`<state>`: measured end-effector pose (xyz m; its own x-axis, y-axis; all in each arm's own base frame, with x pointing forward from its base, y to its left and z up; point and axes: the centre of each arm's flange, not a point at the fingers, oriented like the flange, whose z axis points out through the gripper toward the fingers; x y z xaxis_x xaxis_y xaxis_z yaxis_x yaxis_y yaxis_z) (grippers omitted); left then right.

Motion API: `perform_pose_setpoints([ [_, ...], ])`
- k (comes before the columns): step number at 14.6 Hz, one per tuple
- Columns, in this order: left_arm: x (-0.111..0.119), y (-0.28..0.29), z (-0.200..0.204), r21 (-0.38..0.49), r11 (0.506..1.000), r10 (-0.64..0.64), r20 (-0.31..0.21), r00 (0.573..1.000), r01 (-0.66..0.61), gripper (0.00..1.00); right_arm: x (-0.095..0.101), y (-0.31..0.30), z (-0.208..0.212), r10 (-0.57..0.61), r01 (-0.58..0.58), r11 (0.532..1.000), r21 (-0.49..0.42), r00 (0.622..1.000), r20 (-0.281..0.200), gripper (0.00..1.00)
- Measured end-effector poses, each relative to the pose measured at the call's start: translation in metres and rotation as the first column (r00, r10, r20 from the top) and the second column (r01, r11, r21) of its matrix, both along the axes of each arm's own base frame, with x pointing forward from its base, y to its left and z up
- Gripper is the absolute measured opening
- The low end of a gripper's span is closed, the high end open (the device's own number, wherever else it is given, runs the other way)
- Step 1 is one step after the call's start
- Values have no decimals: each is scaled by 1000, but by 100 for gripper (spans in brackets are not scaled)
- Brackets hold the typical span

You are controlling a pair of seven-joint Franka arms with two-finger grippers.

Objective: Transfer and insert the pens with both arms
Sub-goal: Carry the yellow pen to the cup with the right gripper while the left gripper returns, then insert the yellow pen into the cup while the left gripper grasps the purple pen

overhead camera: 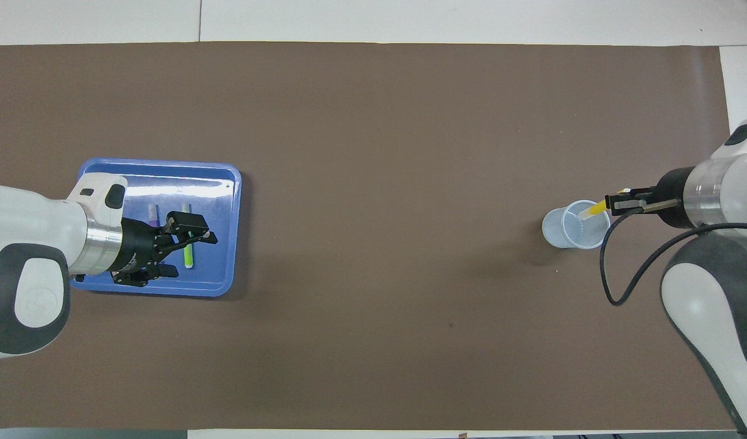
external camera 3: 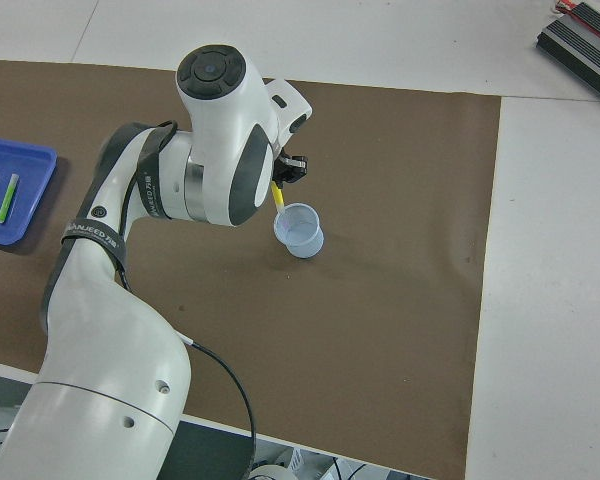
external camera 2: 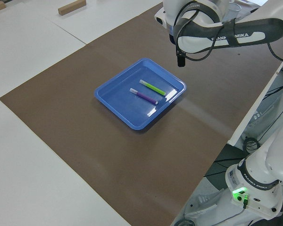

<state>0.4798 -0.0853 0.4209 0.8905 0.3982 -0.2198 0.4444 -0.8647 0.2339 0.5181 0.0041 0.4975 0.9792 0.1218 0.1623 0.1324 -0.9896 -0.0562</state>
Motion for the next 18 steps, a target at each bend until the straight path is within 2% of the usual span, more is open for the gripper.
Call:
perform_pose_setpoints([
  [2, 14, 38, -26, 79, 988, -139, 36, 990, 136, 100, -12, -11, -17, 14, -14, 1000, -4, 1000, 12, 18],
  [5, 35, 58, -61, 202, 951, -256, 79, 963, 236, 99, -17, -17, -27, 14, -14, 1000, -7, 999, 30, 18],
  [7, 48, 65, -79, 249, 922, -328, 90, 940, 298, 97, -20, -17, -37, 12, -12, 1000, -8, 999, 35, 18],
  [10, 62, 74, -95, 265, 897, -390, 96, 916, 354, 89, -25, -21, -58, 0, 0, 1000, -10, 999, 43, 18],
  [13, 65, 75, -105, 265, 890, -405, 92, 909, 370, 84, -23, -24, -74, -9, 10, 1000, -13, 999, 46, 18],
  [15, 65, 75, -107, 264, 888, -412, 88, 907, 377, 70, -20, -26, -84, -13, 14, 1000, -15, 999, 39, 18],
  [18, 64, 76, -108, 263, 885, -419, 86, 904, 385, 65, -19, -29, -93, -21, 21, 1000, -15, 999, 27, 18],
])
